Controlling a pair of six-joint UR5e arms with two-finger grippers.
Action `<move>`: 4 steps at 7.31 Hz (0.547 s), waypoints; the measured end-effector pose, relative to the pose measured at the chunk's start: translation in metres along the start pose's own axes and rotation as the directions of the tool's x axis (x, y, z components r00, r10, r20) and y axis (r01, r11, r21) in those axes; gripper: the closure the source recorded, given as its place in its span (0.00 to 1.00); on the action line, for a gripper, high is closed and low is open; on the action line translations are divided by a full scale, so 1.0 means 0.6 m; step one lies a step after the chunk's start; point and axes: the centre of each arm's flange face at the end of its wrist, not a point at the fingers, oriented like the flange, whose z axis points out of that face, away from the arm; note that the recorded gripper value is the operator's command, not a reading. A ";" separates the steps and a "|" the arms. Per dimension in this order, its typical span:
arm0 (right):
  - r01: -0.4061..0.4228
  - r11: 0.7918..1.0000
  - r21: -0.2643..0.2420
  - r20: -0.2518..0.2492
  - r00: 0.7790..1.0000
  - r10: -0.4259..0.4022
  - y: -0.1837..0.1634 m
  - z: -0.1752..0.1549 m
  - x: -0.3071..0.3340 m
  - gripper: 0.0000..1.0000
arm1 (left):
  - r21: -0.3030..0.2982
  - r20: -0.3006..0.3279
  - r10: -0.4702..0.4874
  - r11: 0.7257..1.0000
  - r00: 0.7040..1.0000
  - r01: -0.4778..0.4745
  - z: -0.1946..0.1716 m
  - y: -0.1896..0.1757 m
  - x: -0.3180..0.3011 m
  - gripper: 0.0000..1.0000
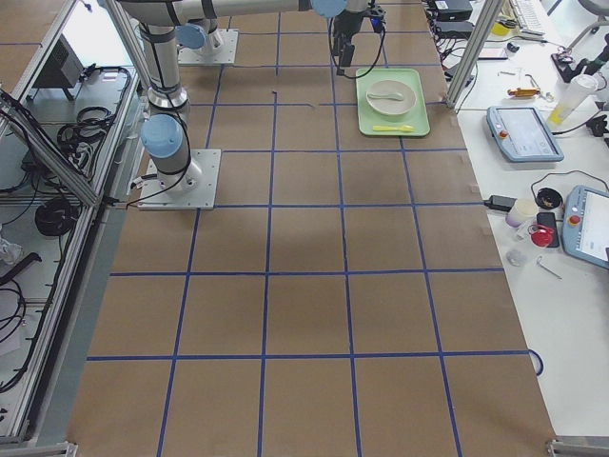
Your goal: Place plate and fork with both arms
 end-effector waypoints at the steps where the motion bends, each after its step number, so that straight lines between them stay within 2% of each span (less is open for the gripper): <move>1: 0.003 1.000 0.006 0.001 1.000 -0.003 0.003 -0.003 -0.003 0.00 | -0.002 -0.002 -0.001 1.000 1.000 0.001 0.002 0.000 0.001 0.00; 4: 0.007 1.000 -0.002 0.006 1.000 -0.007 0.003 0.007 -0.007 0.00 | -0.011 -0.003 -0.005 1.000 1.000 0.005 0.008 -0.003 0.002 0.00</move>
